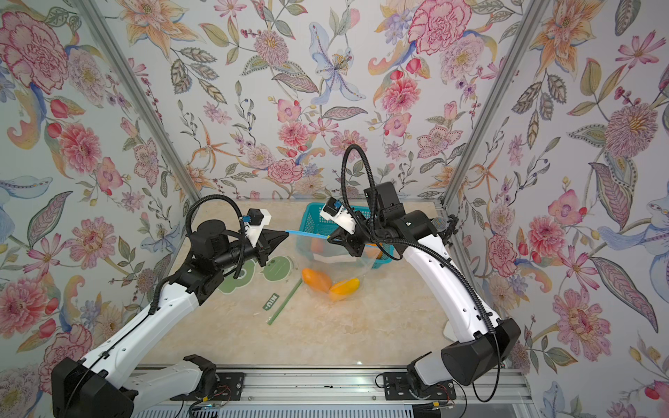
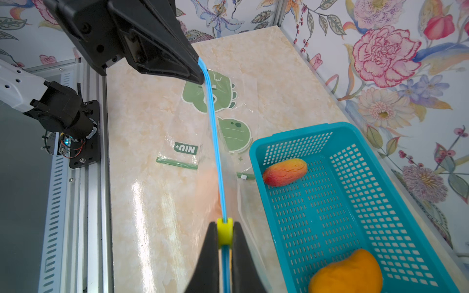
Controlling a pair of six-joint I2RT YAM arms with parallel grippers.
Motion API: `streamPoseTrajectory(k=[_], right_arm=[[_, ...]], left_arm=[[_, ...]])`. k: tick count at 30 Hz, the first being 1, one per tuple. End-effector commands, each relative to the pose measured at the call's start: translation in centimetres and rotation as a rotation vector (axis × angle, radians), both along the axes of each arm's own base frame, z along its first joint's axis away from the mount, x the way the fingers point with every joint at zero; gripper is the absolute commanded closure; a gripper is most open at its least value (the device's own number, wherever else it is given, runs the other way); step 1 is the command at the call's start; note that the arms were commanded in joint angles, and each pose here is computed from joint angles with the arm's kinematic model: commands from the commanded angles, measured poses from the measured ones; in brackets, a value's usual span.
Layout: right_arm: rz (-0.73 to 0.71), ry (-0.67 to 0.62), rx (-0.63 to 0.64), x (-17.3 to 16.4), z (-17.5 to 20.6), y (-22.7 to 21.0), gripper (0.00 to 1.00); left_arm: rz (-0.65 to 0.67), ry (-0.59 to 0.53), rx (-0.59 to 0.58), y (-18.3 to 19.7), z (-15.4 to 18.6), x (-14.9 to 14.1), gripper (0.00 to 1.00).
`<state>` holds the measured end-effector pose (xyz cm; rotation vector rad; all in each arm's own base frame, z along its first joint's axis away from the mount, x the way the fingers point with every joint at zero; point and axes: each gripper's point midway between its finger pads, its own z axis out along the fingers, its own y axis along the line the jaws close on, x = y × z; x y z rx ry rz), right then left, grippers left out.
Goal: Place the mango in a zip-top bag and seal the zipper
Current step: Zip the zipper on the zipper food storage bag.
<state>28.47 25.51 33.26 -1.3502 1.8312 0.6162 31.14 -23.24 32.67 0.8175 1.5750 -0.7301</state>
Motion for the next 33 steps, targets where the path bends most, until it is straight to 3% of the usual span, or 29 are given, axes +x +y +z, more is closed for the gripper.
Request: streamPoseTrajectory(k=[1, 19, 25, 28, 29, 30, 31, 33], right_arm=[[-0.039, -0.006, -0.012, -0.8, 0.1, -2.2, 1.00], [-0.242, -0.001, -0.004, -0.3, -0.6, -8.7, 1.00], [-0.246, 0.008, 0.017, -0.3, -0.6, -8.7, 1.00], [-0.221, 0.020, 0.047, -0.5, -0.3, -8.2, 1.00], [-0.211, 0.023, 0.053, -0.6, -0.2, -7.9, 1.00], [-0.205, 0.025, 0.058, -0.7, -0.2, -7.8, 1.00], [-0.200, 0.028, 0.058, -0.7, -0.2, -7.6, 1.00], [-0.191, 0.029, 0.057, -0.7, -0.3, -7.3, 1.00]], left_arm=[[0.130, -0.001, -0.013, 2.4, 0.4, 1.5, 1.00], [0.248, 0.023, -0.033, 4.9, 0.5, 2.9, 1.00], [0.230, 0.019, -0.043, 4.7, 0.7, 2.7, 1.00], [0.151, 0.028, -0.046, 3.6, 0.9, 2.2, 1.00], [0.123, 0.034, -0.042, 3.2, 0.8, 2.0, 0.87], [0.092, 0.037, -0.040, 2.8, 0.9, 1.7, 0.60], [0.072, 0.034, -0.039, 2.4, 1.1, 1.4, 0.45], [0.039, 0.004, -0.031, 1.7, 2.0, 0.7, 0.26]])
